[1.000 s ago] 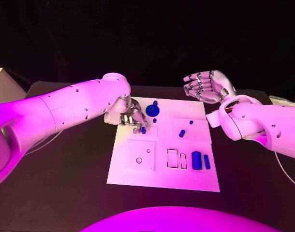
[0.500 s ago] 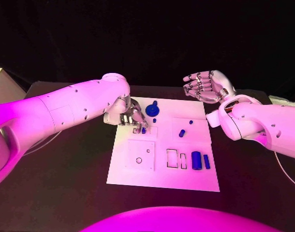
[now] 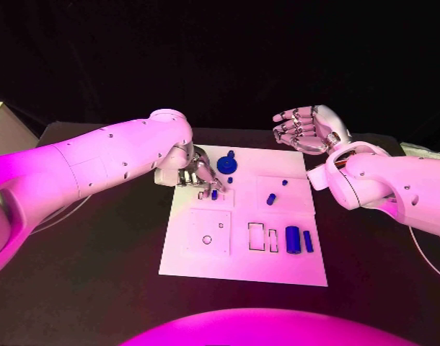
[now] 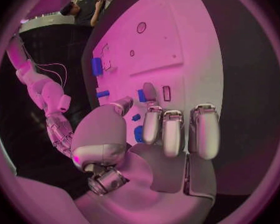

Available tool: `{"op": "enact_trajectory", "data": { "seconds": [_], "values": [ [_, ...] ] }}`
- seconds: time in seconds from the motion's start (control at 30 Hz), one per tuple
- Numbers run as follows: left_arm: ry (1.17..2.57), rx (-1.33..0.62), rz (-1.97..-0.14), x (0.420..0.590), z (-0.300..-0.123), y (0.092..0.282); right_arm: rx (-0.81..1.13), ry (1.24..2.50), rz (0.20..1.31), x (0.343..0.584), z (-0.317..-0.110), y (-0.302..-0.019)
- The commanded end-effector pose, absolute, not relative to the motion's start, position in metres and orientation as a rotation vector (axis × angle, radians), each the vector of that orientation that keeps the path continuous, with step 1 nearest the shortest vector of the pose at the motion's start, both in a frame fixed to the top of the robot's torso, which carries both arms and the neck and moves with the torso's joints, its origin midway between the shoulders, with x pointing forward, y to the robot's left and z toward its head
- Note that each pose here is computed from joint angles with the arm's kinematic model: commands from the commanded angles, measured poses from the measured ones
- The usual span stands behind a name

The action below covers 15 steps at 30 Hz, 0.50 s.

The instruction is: Assemble the parts on the task board

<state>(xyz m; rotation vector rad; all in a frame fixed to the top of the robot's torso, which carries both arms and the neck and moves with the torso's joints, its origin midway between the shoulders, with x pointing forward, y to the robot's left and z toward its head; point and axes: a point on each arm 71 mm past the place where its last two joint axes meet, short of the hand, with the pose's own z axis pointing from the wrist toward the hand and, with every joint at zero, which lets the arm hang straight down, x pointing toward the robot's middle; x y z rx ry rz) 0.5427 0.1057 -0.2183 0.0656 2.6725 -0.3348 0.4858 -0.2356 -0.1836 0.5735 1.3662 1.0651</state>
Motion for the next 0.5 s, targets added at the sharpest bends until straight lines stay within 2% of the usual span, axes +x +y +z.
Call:
{"op": "enact_trajectory", "data": {
  "seconds": [0.03,0.27,0.5],
  "values": [
    [2.666,0.059,-0.365,0.541,-0.217,0.104,0.559,1.374,1.081,0.485,-0.184,-0.234],
    [2.655,0.048,-0.425,0.538,-0.207,0.105,0.560,1.375,1.080,0.485,-0.184,-0.235],
    [2.605,-0.031,-0.559,0.533,-0.187,0.106,0.562,1.375,1.076,0.486,-0.185,-0.237]
  ]
}}
